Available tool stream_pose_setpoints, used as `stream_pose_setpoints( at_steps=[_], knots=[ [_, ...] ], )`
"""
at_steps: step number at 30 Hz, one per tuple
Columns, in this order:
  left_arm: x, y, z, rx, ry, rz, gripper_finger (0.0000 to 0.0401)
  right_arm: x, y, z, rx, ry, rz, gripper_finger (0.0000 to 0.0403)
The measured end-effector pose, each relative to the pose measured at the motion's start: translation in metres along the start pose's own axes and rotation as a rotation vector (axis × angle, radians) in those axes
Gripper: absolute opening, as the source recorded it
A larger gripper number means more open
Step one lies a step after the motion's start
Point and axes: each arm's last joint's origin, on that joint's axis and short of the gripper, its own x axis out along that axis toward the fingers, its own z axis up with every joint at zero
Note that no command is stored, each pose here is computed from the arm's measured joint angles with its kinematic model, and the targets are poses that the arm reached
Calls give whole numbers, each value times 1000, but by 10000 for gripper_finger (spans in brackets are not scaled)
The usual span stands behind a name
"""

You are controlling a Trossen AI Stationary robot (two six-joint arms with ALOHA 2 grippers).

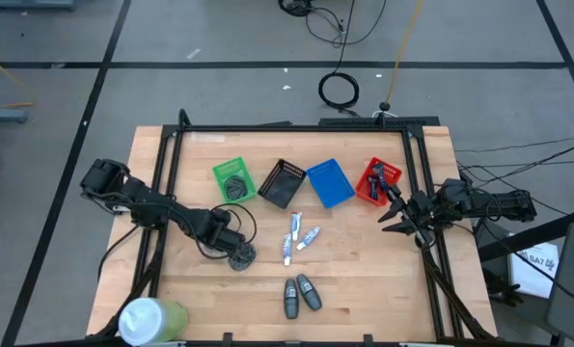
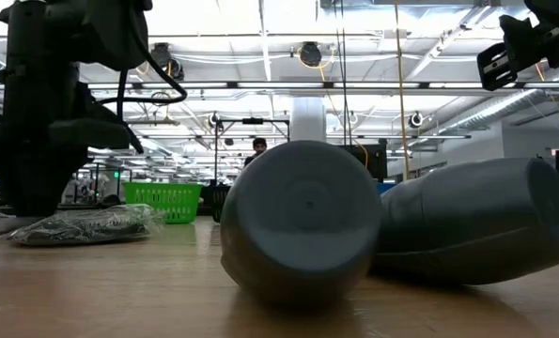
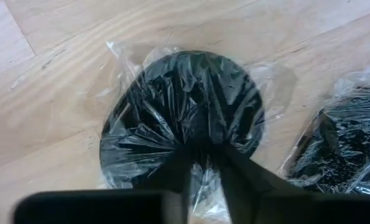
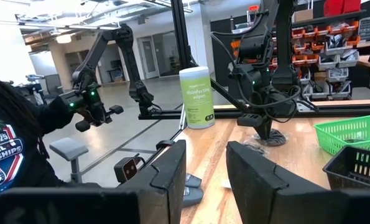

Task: Pick & Place Travel size toiletries
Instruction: Put the left black hairbrush into the green bin

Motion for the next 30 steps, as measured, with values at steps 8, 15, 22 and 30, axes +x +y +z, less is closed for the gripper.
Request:
stream_pose_setpoints(
  at_steps=[8, 15, 22, 30],
  knots=[
    [-12, -5, 2, 50, -49, 23, 5, 0, 0, 0, 0, 0, 0, 105],
    [-42, -13, 4, 93, -154, -22, 1, 0, 0, 0, 0, 1, 0, 105],
    [-92, -6, 6, 207, -360, -201, 1, 0, 0, 0, 0, 1, 0, 105],
    [-127, 23, 33, 47, -695, -248, 0, 0, -1, 0, -2, -4, -26, 105]
  ],
)
